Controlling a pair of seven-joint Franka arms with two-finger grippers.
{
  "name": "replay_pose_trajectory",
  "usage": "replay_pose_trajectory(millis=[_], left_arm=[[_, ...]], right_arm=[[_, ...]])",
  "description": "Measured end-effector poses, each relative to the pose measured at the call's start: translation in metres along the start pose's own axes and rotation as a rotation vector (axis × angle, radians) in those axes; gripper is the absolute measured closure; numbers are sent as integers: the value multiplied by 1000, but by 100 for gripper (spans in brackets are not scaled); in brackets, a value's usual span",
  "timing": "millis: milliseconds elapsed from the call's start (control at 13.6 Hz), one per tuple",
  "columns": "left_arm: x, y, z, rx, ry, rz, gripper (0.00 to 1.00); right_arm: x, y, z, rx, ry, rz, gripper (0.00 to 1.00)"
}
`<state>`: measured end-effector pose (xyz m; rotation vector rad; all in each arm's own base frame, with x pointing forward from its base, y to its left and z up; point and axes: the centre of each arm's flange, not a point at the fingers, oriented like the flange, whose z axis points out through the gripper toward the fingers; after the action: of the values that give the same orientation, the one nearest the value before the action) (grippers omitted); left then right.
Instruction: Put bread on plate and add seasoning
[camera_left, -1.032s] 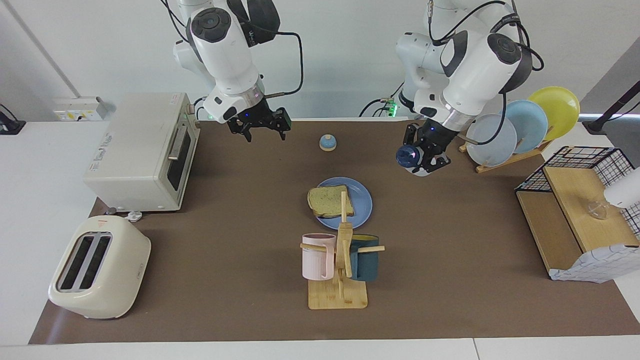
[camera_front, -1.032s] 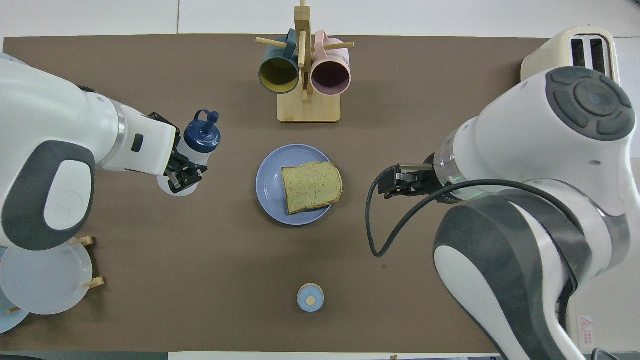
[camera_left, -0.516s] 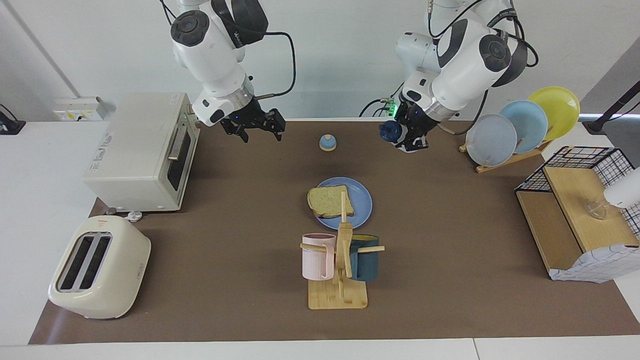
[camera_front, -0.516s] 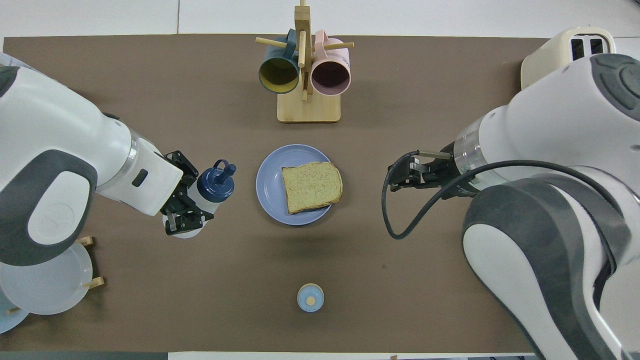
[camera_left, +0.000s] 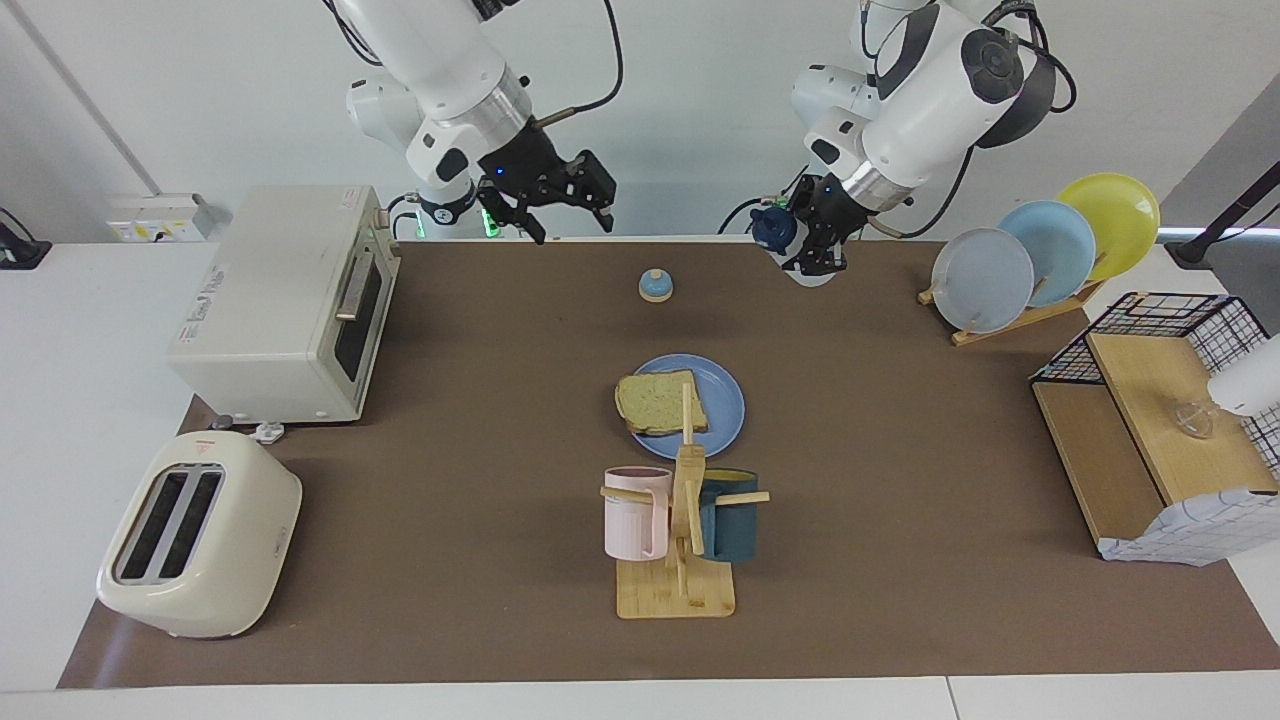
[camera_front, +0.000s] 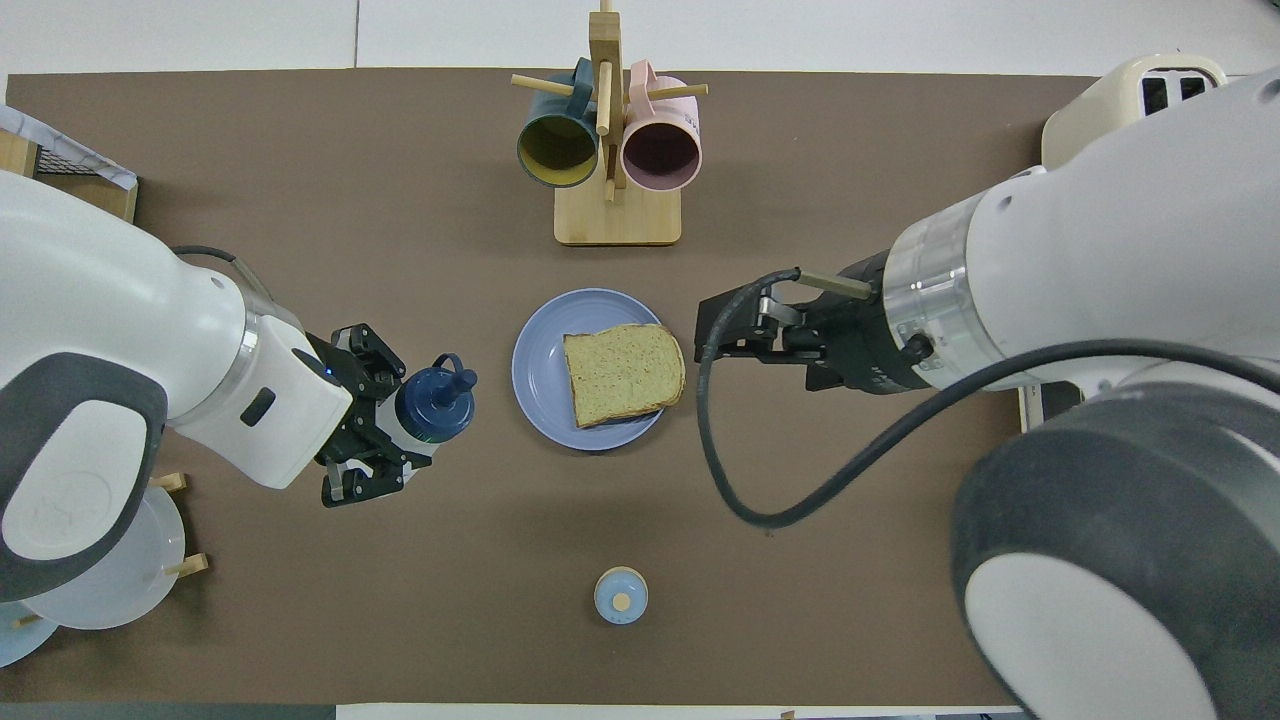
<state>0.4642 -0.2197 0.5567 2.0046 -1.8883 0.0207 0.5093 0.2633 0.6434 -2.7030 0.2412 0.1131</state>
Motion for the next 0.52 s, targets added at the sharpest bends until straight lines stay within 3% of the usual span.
replay_pose_trajectory(millis=[295, 516], left_arm=[[9, 6, 7, 3, -3, -2, 63], [9, 5, 9, 12, 1, -14, 63]], right_arm=[[-16, -41, 20, 92, -23, 29, 0], [-9, -43, 28, 264, -70, 111, 0]])
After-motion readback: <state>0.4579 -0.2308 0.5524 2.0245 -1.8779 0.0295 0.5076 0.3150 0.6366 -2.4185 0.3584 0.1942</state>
